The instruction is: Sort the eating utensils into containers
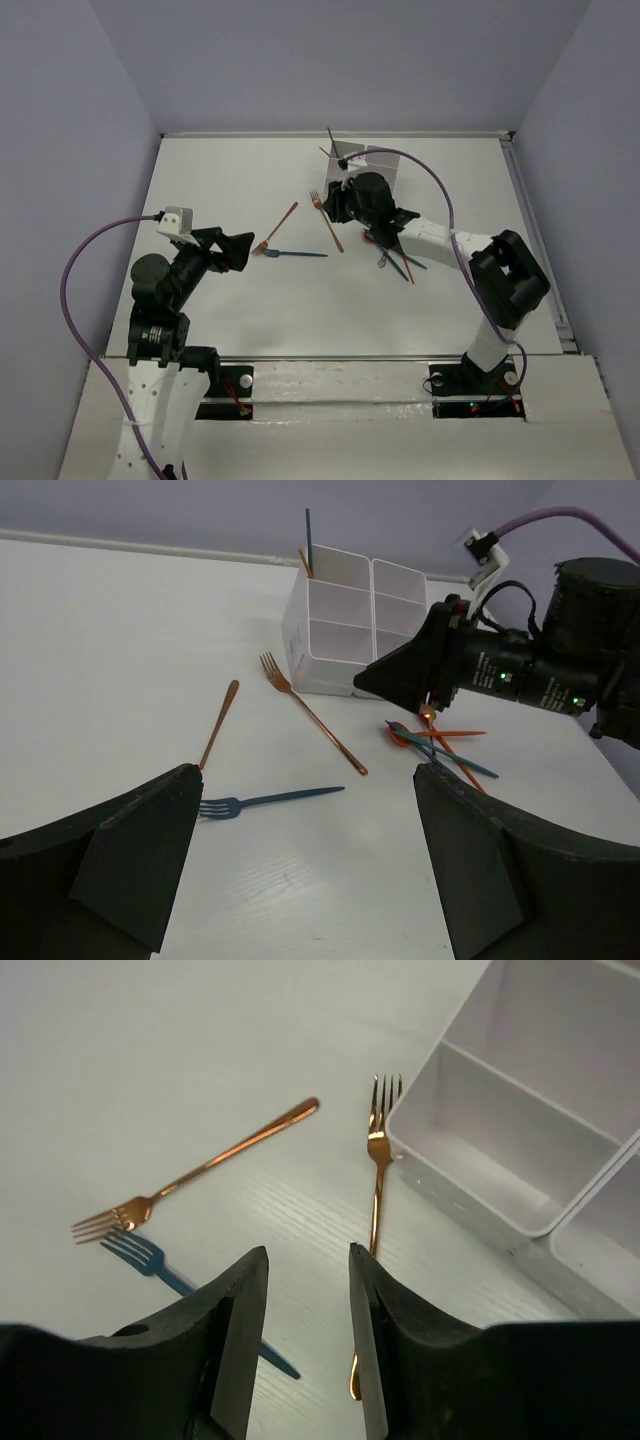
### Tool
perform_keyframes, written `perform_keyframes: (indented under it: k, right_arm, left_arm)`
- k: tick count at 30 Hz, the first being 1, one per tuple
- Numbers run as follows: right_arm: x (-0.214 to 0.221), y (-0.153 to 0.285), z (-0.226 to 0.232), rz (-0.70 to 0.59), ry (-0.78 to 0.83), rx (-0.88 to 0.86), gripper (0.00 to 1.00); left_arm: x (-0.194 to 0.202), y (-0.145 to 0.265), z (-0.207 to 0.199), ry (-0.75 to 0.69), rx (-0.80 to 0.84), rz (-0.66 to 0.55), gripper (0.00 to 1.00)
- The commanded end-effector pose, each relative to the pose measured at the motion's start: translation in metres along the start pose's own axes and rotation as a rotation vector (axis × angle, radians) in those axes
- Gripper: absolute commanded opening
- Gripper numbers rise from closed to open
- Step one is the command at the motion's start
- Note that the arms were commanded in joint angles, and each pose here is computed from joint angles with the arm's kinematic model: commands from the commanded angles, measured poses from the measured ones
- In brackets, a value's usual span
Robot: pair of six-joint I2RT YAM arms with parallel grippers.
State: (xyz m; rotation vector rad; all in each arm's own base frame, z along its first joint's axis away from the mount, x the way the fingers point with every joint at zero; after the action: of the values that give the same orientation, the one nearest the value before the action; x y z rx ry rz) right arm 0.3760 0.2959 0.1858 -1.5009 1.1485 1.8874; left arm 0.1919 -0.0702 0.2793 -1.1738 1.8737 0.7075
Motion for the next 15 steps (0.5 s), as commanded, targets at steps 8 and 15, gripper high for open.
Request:
perform_keyframes:
  k: [8, 15]
  right_arm:
    - [0.069, -0.034, -0.016, 0.262, -0.011, 0.150, 0.49]
    - [0.095, -0.051, -0.014, 0.313, -0.006, 0.156, 0.43]
  left_arm:
    - [-0.012, 0.005, -0.013, -0.022, 0.062, -0.056, 0.99]
    - [-0.012, 0.005, -0.013, -0.022, 0.067, -0.053, 0.99]
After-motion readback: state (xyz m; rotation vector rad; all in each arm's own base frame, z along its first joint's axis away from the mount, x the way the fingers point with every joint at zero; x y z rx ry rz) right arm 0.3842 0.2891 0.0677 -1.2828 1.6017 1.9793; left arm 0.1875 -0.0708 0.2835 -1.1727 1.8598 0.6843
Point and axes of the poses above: each gripper's point midway between its finger pads, its own y axis back along the fingers, its own z axis along the line the jaws close on, x = y × z, the point moved 5 cm from there along y, back along the fingers, and after that the axes turned 10 degrees about y, right-handed, at the moved point
